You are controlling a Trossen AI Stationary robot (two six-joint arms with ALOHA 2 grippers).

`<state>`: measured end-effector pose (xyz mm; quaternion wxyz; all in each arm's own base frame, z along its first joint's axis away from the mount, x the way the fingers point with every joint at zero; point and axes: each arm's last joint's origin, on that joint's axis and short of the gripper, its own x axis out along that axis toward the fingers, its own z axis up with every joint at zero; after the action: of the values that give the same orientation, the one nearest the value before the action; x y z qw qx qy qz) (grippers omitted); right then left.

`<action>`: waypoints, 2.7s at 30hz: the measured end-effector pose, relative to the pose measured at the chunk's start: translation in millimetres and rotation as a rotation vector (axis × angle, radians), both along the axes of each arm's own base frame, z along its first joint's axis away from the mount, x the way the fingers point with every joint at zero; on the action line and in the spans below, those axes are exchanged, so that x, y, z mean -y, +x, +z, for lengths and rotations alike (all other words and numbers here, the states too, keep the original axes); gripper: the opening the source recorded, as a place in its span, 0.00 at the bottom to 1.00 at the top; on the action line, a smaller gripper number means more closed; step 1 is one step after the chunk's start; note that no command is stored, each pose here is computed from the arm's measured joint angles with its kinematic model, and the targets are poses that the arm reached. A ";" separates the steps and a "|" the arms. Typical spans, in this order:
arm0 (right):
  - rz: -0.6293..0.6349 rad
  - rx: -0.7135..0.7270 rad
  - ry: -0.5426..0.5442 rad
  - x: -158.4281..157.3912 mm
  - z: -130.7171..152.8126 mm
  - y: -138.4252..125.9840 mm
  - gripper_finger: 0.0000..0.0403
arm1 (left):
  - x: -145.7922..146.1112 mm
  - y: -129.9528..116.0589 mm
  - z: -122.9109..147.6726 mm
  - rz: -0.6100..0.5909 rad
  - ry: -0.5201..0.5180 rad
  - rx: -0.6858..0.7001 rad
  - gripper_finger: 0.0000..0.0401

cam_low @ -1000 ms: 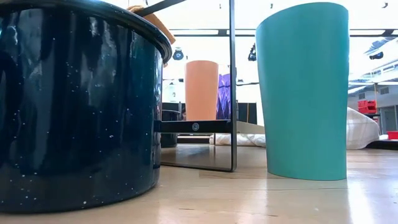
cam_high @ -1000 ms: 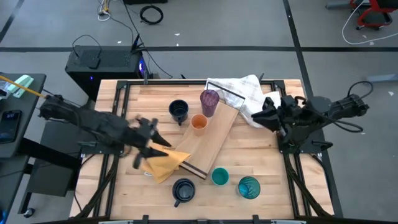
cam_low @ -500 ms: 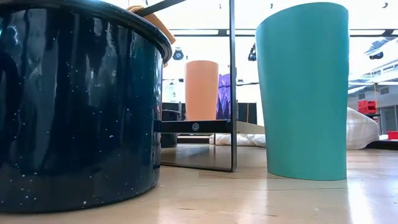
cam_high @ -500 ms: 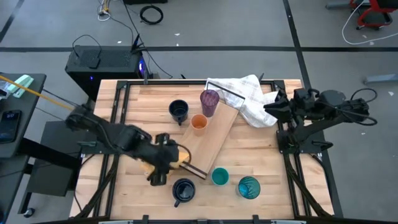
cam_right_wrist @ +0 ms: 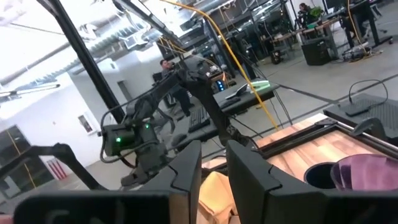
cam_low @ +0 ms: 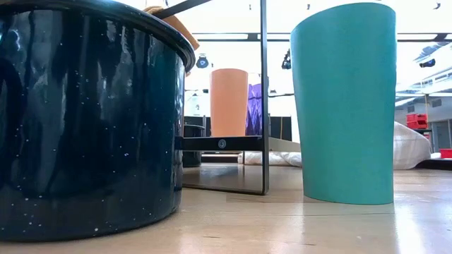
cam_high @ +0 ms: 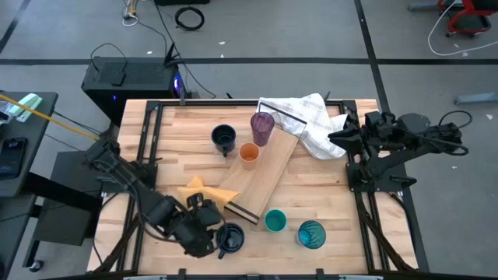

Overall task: Stack small to large cups/mugs on shelf
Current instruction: Put the bottom dark blue mug on the shelf

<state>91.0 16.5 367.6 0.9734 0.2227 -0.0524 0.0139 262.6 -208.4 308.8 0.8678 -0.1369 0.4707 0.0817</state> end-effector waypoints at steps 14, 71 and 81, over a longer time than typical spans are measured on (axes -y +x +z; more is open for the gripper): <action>-0.032 0.007 0.063 0.0 1.1 4.3 0.21 | 8.7 3.0 -5.1 -0.076 0.055 0.113 0.43; 0.165 -0.015 0.072 -6.6 -0.4 7.5 0.22 | 30.6 32.9 -89.0 -0.485 0.033 -0.137 0.43; 0.165 -0.013 0.073 -6.6 -0.3 7.6 0.22 | 27.0 40.1 -101.2 -0.533 0.066 -0.169 0.43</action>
<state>98.5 23.1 367.3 0.9605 0.2615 -0.0278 0.0907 302.7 -235.3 207.6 0.8202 0.0276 0.5579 -0.1231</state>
